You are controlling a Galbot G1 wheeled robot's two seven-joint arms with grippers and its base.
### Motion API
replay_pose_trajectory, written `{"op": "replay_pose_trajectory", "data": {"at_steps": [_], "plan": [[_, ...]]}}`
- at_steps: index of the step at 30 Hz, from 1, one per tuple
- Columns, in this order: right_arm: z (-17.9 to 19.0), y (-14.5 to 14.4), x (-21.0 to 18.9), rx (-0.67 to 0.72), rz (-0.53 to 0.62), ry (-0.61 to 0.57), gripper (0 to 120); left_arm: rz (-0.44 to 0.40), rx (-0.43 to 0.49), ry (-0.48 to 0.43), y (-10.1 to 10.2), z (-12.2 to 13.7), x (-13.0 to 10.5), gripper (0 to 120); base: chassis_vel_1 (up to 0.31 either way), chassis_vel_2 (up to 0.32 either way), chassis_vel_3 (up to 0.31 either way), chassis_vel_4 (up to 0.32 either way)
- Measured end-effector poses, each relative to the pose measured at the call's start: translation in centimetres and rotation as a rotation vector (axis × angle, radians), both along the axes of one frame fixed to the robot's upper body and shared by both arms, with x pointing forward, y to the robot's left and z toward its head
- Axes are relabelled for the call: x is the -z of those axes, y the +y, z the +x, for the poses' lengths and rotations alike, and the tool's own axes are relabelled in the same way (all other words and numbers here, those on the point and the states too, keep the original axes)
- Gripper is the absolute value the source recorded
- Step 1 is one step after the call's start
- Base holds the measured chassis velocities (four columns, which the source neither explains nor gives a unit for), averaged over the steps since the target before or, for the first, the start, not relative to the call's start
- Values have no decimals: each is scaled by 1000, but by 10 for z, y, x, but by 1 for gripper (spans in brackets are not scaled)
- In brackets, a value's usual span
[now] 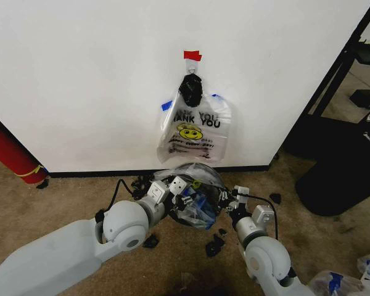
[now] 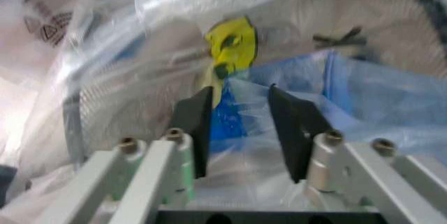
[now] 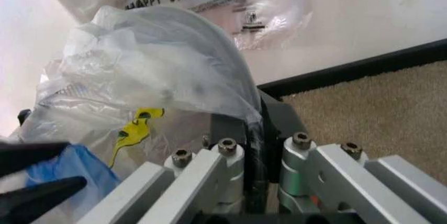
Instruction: Pick up the garbage bag from the wall and place it over the trash bin.
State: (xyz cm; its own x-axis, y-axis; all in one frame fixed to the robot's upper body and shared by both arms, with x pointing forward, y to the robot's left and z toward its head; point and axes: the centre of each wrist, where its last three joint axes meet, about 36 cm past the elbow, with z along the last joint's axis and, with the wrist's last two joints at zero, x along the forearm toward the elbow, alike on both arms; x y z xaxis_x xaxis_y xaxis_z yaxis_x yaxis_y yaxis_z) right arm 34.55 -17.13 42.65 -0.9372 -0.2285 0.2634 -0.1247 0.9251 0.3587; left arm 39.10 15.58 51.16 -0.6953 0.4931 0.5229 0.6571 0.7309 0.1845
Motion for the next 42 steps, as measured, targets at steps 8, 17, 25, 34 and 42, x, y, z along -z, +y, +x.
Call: {"op": "replay_pose_trajectory", "data": {"at_steps": [8, 17, 25, 34, 42], "plan": [[2, 1, -3, 5, 2, -3, 1, -12, -20, 34, 0, 1, 0, 2, 0, 0, 0, 0], [8, 1, -5, 48, 42, 25, 1, -72, -34, 21, 8, -20, -13, 0, 0, 0, 0, 0], [16, -10, -12, 115, 110, 80, 1, -155, -72, 75, 23, -45, -19, 0, 0, 0, 0, 0], [20, -16, -17, 138, 170, 114, 1, -199, -155, 132, 39, -46, -16, 0, 0, 0, 0, 0], [31, -22, -29, 148, 246, 142, 1, -187, -191, 150, 56, -49, 3, 0, 0, 0, 0, 0]]}}
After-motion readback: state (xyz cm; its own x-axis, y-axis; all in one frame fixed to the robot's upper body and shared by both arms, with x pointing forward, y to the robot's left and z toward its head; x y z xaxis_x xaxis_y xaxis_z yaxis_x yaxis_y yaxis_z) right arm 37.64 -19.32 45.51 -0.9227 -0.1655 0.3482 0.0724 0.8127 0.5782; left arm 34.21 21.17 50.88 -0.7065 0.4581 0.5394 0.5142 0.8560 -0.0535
